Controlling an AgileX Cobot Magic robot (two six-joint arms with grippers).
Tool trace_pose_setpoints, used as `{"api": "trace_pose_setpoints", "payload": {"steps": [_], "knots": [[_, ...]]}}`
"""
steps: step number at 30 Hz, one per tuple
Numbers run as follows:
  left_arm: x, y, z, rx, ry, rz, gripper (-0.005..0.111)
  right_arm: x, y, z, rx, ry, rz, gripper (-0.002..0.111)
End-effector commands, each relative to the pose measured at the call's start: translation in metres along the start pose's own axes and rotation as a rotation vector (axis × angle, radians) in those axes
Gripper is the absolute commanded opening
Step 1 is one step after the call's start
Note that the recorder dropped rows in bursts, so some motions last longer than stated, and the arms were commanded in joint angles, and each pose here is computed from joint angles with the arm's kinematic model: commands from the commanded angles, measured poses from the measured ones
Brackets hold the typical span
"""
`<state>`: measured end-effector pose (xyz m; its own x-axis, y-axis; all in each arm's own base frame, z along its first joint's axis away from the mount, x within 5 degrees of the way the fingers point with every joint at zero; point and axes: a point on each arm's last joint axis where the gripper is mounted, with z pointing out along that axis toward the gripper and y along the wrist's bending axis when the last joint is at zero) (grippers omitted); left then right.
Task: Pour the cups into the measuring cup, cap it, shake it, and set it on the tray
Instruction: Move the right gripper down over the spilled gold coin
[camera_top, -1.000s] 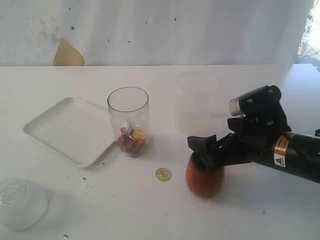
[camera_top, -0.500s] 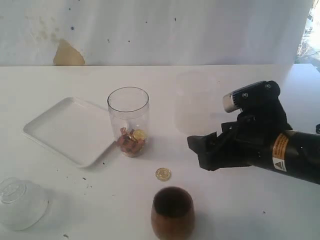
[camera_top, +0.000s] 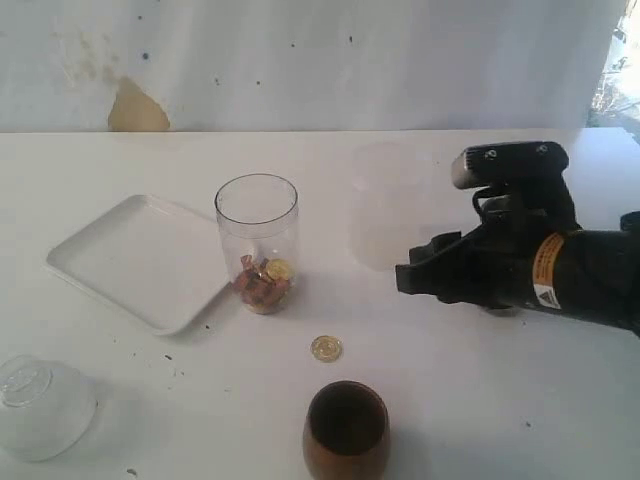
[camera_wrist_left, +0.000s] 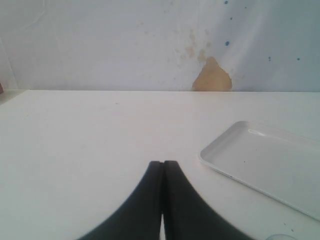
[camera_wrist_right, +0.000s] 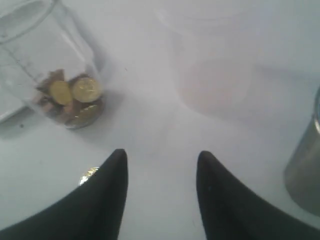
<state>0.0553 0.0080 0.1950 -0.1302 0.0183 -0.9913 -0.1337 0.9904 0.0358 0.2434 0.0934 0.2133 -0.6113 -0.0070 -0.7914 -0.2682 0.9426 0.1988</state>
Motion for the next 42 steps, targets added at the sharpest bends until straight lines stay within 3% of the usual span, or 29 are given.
{"api": "trace_pose_setpoints", "payload": {"steps": [1,4,10,15,18,28,42], "knots": [[0.0,0.0,0.0,0.006,-0.012,-0.003,0.001,0.01,0.02,0.024,0.074,0.166,-0.1,0.041],[0.0,0.0,0.0,0.006,-0.012,-0.003,0.001,0.019,0.041,0.043,0.062,0.244,-0.206,0.041],[0.0,0.0,0.0,0.006,-0.012,-0.003,0.001,-0.003,0.047,0.067,0.242,0.425,-0.241,0.056],[0.0,0.0,0.0,0.006,-0.012,-0.003,0.001,-0.021,0.078,0.075,0.001,0.579,-0.29,0.055],[0.0,0.0,0.0,0.006,-0.012,-0.003,0.001,-0.028,0.089,0.078,-0.075,0.608,-0.283,0.055],[0.0,0.0,0.0,0.006,-0.012,-0.003,0.001,-0.016,0.088,0.119,-0.019,0.773,-0.336,0.056],[0.0,0.0,0.0,0.006,-0.012,-0.003,0.001,-0.011,0.081,0.143,0.004,0.797,-0.317,0.056]]}}
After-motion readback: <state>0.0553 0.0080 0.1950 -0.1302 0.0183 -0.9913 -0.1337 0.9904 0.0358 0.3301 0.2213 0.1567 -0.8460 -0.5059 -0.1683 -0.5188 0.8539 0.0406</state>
